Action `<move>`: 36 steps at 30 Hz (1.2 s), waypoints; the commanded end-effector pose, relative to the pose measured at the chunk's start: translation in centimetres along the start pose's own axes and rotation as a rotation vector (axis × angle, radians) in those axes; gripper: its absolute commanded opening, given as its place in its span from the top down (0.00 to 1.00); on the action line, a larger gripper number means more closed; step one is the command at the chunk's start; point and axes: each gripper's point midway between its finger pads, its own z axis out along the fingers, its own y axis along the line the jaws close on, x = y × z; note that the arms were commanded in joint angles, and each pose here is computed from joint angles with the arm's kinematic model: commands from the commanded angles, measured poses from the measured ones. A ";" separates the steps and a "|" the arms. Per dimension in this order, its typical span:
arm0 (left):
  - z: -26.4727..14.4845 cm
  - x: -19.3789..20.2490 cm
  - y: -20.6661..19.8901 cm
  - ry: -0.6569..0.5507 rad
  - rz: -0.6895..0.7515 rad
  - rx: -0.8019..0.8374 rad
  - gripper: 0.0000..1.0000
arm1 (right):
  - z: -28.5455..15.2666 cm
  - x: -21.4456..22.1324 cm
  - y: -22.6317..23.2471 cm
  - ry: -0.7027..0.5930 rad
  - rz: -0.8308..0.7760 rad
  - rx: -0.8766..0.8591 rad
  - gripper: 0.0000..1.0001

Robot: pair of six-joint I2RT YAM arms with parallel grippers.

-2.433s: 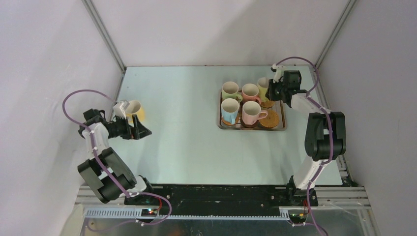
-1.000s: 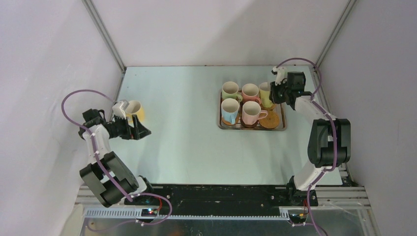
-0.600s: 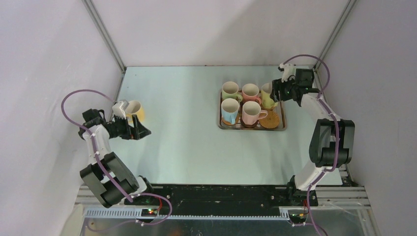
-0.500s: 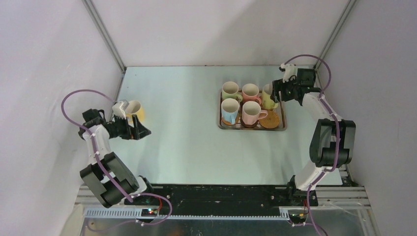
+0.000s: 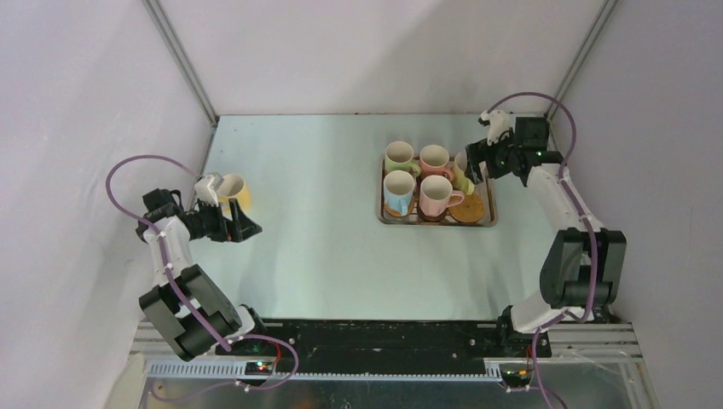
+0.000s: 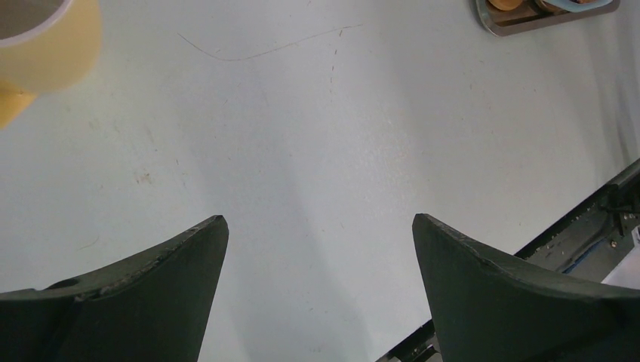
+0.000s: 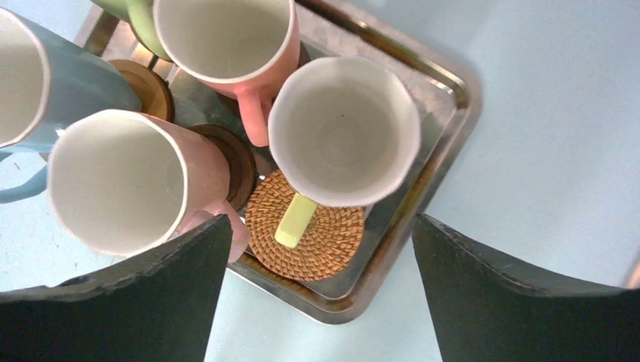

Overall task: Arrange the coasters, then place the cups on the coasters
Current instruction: Place the cup on the coaster.

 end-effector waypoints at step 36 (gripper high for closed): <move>-5.3 -7.6 7.6 -0.168 0.020 -0.517 0.00 | -14.9 -5.6 7.2 -0.521 0.010 -0.271 0.01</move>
